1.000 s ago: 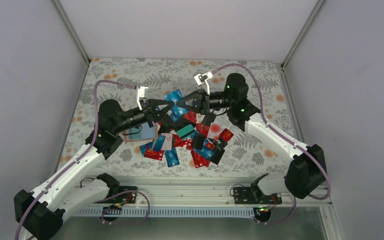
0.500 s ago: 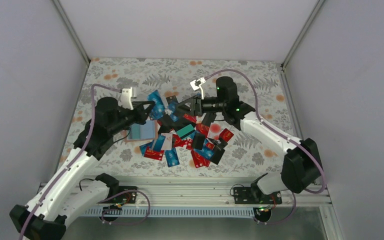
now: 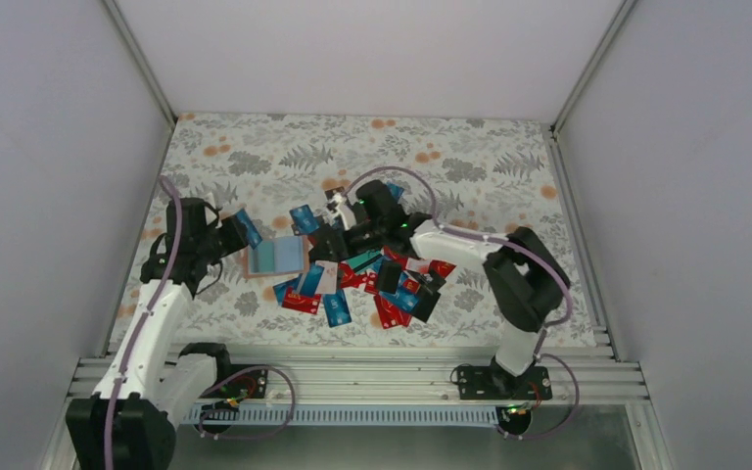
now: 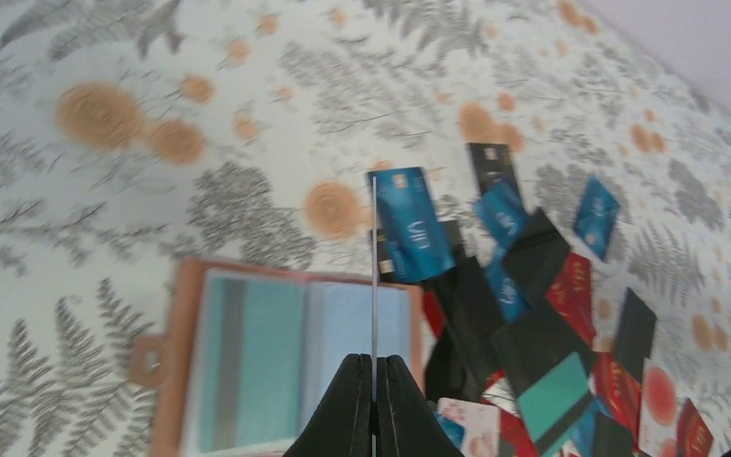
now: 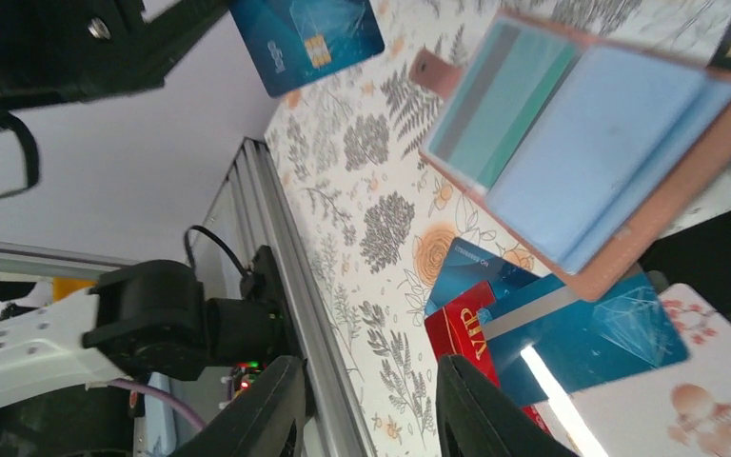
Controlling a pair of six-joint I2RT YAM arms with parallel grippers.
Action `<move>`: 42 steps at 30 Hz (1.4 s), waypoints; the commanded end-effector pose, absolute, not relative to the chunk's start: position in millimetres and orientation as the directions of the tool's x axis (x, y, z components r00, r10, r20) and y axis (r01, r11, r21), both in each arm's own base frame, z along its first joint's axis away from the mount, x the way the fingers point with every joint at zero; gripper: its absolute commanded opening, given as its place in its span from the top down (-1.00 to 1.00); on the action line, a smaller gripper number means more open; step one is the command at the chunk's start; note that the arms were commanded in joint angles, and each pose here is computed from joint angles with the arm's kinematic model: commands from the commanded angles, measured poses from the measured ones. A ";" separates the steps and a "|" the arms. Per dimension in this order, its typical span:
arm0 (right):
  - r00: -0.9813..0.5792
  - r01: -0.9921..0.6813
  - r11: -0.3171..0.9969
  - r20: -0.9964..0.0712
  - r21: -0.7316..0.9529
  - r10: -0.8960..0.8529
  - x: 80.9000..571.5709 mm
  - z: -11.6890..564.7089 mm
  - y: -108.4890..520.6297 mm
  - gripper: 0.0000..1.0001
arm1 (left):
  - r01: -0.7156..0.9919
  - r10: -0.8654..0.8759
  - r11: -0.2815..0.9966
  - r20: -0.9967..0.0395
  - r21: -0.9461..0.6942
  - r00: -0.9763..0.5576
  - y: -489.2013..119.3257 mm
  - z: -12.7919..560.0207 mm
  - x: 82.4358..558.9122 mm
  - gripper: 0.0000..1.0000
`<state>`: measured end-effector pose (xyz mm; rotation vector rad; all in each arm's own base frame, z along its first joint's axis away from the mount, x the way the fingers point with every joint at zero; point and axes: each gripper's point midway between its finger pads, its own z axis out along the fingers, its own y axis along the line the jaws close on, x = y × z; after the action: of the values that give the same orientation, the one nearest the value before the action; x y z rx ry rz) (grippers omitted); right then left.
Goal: Put the credit cards into the card holder
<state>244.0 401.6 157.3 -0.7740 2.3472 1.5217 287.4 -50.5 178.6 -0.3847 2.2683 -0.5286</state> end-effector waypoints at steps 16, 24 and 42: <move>-0.823 -0.523 0.373 -0.340 0.767 -0.455 234.4 48.6 473.9 0.40 | -0.160 -0.479 0.789 -0.431 -0.593 -0.764 -38.2 124.4 293.6 0.95; -0.849 -0.491 0.414 -0.315 0.767 -0.424 258.4 30.8 466.8 0.44 | -0.182 -0.480 0.789 -0.405 -0.587 -0.778 -37.4 116.5 293.1 0.95; -0.843 -0.506 0.374 -0.354 0.777 -0.405 282.4 57.1 452.4 0.45 | -0.241 -0.541 0.747 -0.356 -0.620 -0.762 -39.1 93.7 287.7 0.95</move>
<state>283.4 453.5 32.0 -0.7884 2.5775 1.4497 284.4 -39.4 92.4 -0.5599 2.4619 -0.7364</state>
